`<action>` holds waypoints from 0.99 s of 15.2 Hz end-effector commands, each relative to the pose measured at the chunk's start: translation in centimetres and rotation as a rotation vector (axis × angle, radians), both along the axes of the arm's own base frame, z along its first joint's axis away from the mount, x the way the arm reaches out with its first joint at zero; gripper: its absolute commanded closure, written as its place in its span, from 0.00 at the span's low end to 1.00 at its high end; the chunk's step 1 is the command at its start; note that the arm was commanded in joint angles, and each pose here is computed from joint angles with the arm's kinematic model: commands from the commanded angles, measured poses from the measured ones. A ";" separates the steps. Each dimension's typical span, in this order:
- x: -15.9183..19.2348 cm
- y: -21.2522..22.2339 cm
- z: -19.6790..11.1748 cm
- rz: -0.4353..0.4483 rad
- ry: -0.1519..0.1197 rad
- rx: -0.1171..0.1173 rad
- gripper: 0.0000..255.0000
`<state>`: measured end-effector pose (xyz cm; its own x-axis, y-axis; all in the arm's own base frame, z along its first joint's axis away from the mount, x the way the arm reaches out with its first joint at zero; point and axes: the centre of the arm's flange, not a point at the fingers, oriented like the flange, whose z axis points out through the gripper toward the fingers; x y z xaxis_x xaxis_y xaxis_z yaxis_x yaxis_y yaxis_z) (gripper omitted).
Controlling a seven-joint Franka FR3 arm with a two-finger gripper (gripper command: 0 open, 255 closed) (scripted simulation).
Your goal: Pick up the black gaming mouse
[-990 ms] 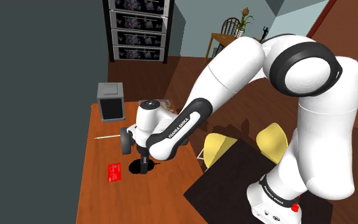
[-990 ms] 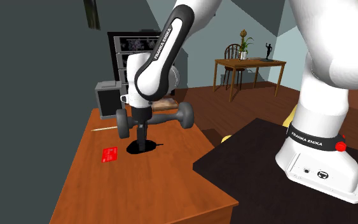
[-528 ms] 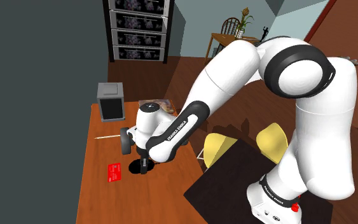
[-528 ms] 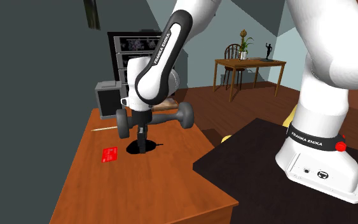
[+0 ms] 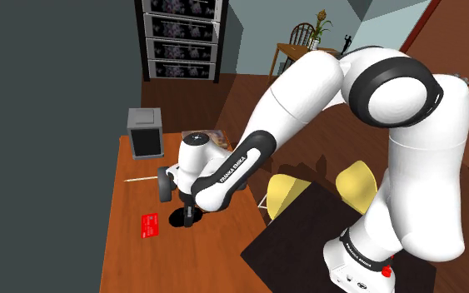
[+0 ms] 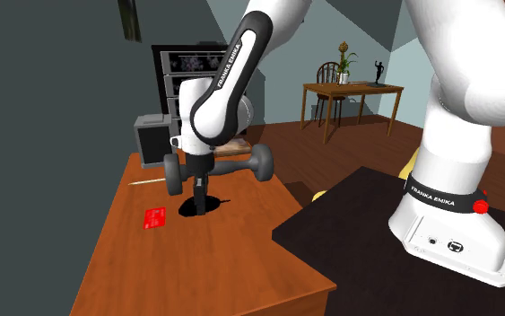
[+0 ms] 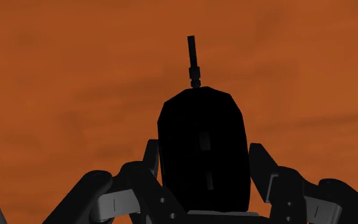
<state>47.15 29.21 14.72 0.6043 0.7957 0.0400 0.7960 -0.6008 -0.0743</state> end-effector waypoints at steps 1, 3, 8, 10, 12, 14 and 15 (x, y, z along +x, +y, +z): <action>0.0 0.0 0.9 0.000 0.001 0.000 1.00; 0.0 0.0 2.0 0.000 0.001 0.000 1.00; 0.0 0.0 4.6 0.000 0.001 0.000 1.00; 0.0 0.0 5.7 0.000 0.001 0.000 1.00; 0.0 0.0 6.7 0.000 0.001 0.000 1.00; 0.0 0.0 7.3 0.000 0.001 0.000 1.00; 0.0 0.0 7.3 0.000 0.001 0.000 1.00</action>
